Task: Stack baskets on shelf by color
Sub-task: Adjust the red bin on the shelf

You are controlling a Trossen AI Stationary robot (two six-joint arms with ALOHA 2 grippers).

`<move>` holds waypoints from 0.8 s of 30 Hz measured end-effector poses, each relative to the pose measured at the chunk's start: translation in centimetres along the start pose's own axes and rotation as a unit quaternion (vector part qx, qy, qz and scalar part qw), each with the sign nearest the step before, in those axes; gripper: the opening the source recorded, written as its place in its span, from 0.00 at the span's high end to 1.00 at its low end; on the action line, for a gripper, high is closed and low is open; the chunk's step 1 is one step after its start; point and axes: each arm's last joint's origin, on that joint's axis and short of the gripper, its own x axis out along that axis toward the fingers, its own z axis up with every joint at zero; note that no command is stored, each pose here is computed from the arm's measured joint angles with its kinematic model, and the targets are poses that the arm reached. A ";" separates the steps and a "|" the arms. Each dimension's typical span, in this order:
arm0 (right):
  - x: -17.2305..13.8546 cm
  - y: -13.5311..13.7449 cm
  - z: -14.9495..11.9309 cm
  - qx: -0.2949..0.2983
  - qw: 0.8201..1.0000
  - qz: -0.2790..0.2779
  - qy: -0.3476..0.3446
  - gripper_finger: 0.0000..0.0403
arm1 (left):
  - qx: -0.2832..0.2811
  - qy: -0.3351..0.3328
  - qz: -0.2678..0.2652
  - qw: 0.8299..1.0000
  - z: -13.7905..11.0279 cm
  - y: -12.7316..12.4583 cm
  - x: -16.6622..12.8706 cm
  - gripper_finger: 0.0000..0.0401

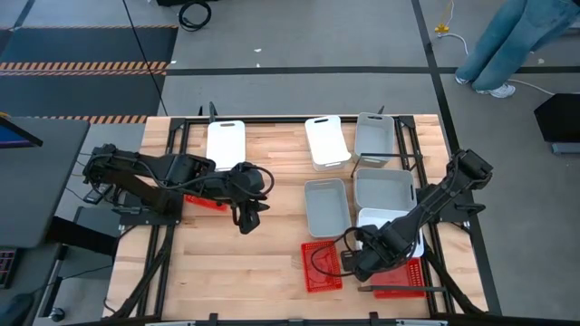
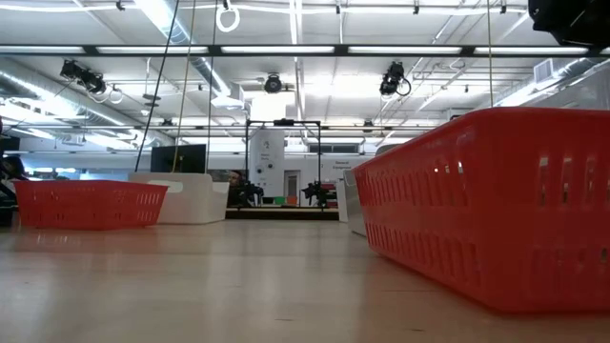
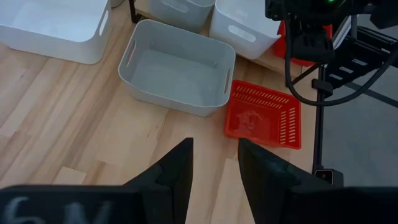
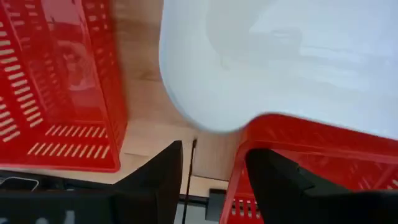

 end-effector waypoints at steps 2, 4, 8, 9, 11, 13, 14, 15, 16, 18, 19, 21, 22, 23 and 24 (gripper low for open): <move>0.0 0.1 0.2 -0.004 1.000 -0.001 -0.001 0.55 | 0.000 0.000 0.000 1.000 0.0 0.0 0.0 0.67; 0.0 0.2 0.4 -0.011 1.000 -0.002 -0.003 0.55 | 0.000 0.000 0.000 1.000 0.0 0.0 0.0 0.67; -0.1 0.3 0.9 -0.025 1.000 -0.004 -0.013 0.55 | 0.000 0.000 0.000 1.000 0.0 0.0 0.0 0.67; -0.1 0.3 1.0 -0.027 1.000 -0.004 -0.015 0.55 | 0.000 0.000 0.000 1.000 0.0 0.0 0.0 0.67; -0.1 0.4 1.3 -0.033 0.999 -0.007 -0.018 0.55 | 0.000 0.000 0.000 1.000 0.0 0.0 0.0 0.67; -0.1 0.4 1.5 -0.039 0.999 -0.011 -0.021 0.55 | 0.000 0.000 0.000 1.000 0.0 0.0 0.0 0.67; -0.2 0.4 1.6 -0.042 0.999 -0.014 -0.021 0.55 | 0.000 0.000 0.000 1.000 0.0 0.0 0.0 0.67; -0.2 0.4 1.7 -0.046 0.999 -0.017 -0.022 0.55 | 0.000 0.000 0.000 1.000 0.0 0.0 0.0 0.67; -0.2 0.4 1.8 -0.049 0.998 -0.019 -0.023 0.55 | 0.000 0.000 0.000 1.000 0.0 0.0 0.0 0.67; -0.2 0.4 1.9 -0.055 0.998 -0.023 -0.023 0.55 | 0.000 0.000 0.000 1.000 0.0 0.0 0.0 0.67; -0.2 0.4 2.0 -0.056 0.998 -0.024 -0.023 0.55 | 0.000 0.000 0.000 1.000 0.0 0.0 0.0 0.67; -0.2 0.4 2.0 -0.059 0.998 -0.023 -0.023 0.55 | 0.000 0.000 0.000 1.000 0.0 0.0 0.0 0.67; -0.2 0.5 2.0 -0.059 0.998 -0.023 -0.023 0.55 | 0.000 0.000 0.000 1.000 0.0 0.0 0.0 0.67; -0.2 0.5 2.0 -0.059 0.998 -0.023 -0.022 0.55 | 0.000 0.000 0.000 1.000 0.0 0.0 0.0 0.67; -0.2 0.5 2.0 -0.059 0.998 -0.024 -0.017 0.55 | 0.000 0.000 0.000 1.000 0.0 0.0 0.0 0.67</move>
